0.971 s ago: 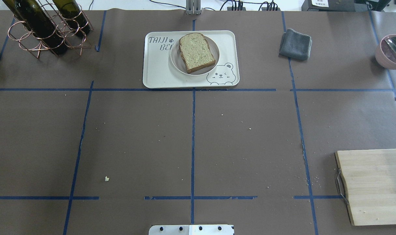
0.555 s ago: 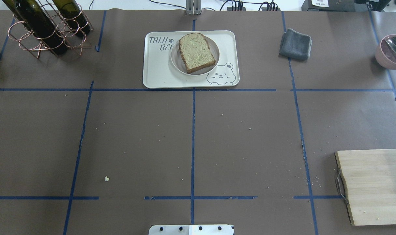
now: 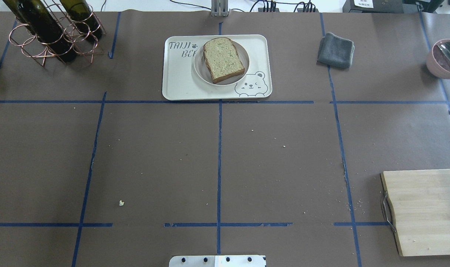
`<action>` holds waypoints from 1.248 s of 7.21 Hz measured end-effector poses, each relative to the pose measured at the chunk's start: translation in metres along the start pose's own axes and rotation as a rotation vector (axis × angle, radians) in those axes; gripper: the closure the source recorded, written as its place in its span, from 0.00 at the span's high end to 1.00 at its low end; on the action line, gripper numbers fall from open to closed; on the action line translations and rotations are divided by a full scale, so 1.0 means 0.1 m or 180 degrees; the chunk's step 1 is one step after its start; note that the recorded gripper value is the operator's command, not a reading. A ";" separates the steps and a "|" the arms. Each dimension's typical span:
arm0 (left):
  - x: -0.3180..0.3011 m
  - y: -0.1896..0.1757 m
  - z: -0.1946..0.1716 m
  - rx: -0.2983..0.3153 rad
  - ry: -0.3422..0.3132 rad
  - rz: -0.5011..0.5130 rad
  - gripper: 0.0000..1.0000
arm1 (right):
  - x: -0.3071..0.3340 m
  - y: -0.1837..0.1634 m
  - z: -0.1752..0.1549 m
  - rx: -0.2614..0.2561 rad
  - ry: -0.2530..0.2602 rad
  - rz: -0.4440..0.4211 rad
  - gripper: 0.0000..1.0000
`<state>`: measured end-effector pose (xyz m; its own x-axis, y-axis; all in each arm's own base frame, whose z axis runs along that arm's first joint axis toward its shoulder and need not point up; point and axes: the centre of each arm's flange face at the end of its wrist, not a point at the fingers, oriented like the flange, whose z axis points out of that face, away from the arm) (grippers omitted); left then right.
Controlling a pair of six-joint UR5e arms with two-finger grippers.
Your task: Make sandwich and place on tray
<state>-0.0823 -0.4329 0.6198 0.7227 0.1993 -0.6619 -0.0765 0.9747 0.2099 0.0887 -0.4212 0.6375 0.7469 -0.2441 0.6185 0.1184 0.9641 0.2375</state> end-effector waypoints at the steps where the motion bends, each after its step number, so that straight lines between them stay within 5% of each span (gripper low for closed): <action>1: -0.01 -0.01 0.01 -0.0005 -0.0005 -0.0004 1.00 | 0.00 0.07 0.06 -0.0035 -0.0028 0.0021 1.00; 4: -0.01 -0.04 -0.01 0.0012 -0.0017 0.0011 1.00 | -0.19 -0.31 -0.04 -0.0322 -0.0082 0.0155 1.00; 9: -0.10 0.22 0.09 -0.0078 -0.0008 -0.0094 1.00 | -0.21 -0.39 -0.06 -0.0246 -0.0081 0.0066 1.00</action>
<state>-0.0855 -0.4148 0.6374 0.7266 0.1702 -0.6657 -0.0719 0.9824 0.1726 0.0727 -0.4531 0.6105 0.7329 -0.2255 0.6419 0.1538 0.9740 0.1666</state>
